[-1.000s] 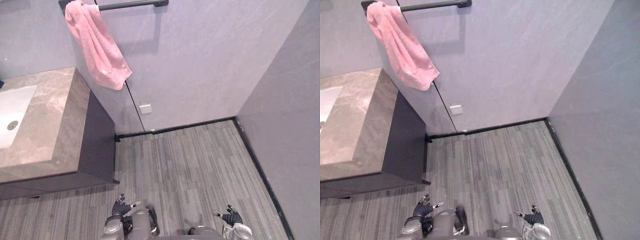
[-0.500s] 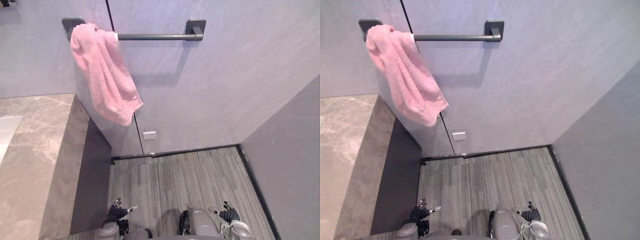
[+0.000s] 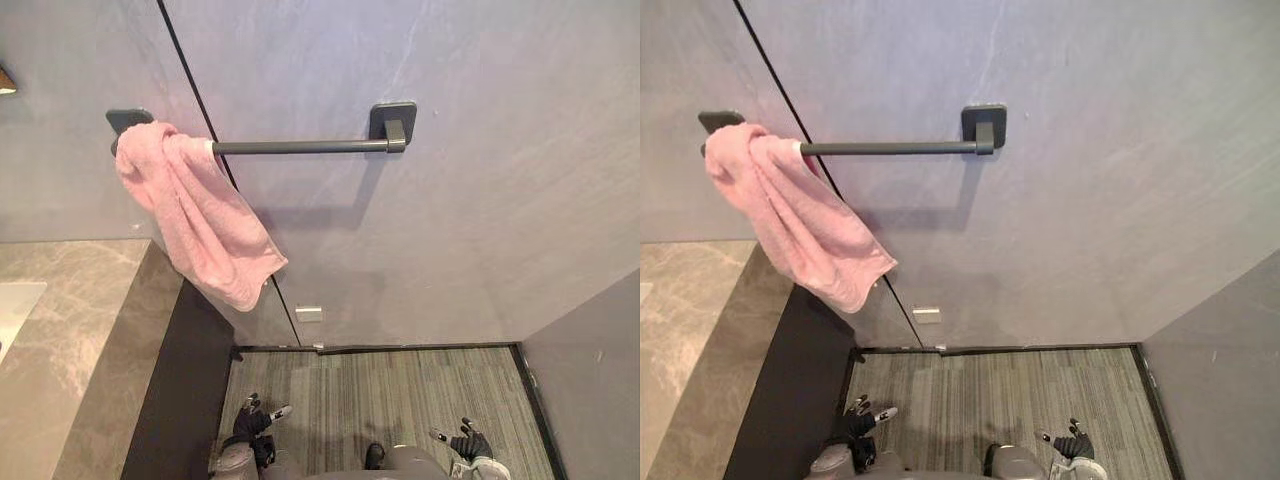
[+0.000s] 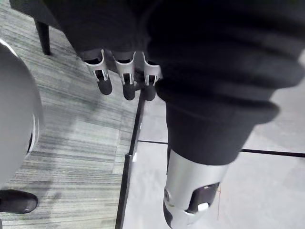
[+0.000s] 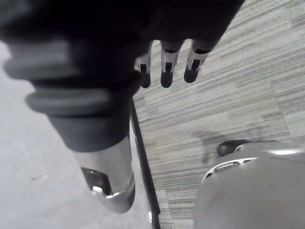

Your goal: Organize washtable

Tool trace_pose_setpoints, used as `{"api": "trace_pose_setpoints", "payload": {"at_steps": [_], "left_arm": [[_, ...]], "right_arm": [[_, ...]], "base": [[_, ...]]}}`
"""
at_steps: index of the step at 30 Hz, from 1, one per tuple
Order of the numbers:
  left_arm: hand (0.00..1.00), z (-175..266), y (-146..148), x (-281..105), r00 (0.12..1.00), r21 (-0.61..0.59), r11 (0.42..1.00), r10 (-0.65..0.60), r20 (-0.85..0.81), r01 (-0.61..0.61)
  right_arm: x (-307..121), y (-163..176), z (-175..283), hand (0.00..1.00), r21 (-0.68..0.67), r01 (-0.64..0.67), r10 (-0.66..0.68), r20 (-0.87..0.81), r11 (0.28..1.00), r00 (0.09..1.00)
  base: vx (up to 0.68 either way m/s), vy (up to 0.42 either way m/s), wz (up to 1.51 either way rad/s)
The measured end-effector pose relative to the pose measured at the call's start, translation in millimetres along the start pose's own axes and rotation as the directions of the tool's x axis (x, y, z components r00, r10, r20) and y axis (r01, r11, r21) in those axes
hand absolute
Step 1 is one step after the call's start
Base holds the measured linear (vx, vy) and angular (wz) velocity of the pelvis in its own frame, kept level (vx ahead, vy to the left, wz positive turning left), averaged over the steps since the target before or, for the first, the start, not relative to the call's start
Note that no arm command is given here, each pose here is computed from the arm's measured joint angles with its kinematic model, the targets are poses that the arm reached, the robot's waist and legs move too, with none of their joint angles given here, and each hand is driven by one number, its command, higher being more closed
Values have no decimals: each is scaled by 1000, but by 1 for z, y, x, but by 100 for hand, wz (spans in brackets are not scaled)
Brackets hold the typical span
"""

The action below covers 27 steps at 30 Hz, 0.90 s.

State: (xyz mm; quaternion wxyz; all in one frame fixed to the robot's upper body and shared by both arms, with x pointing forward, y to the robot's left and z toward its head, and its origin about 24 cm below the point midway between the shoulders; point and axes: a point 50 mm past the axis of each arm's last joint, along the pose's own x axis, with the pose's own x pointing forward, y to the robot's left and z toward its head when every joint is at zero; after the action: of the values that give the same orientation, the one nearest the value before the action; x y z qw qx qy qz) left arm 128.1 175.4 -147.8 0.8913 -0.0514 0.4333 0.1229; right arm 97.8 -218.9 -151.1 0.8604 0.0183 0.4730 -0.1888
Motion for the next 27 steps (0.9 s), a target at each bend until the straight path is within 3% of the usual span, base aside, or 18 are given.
{"api": "trace_pose_setpoints", "payload": {"at_steps": [6, 16, 22, 27], "left_arm": [[0, -10, 17, -1, 998, 39, 999, 33, -46, -32], [0, -11, 14, -2, 999, 80, 997, 12, -47, -9], [0, 29, 12, -2, 989, 39, 999, 0, 148, -6], [0, 83, 17, -16, 912, -18, 1000, 12, 410, -6]], "right_arm": [[-7, 2, -22, 0, 3, -4, 4, -59, 1000, 998], [-7, -4, -25, 0, -11, 6, -7, -82, 1000, 997], [-6, -5, -23, 0, -17, 6, -8, -75, 1000, 997], [-5, -1, -16, 0, -49, -14, 12, -43, 999, 999]], "base": [[69, 138, -30], [26, 24, 0], [-21, -32, 22], [-52, -22, 14]]}}
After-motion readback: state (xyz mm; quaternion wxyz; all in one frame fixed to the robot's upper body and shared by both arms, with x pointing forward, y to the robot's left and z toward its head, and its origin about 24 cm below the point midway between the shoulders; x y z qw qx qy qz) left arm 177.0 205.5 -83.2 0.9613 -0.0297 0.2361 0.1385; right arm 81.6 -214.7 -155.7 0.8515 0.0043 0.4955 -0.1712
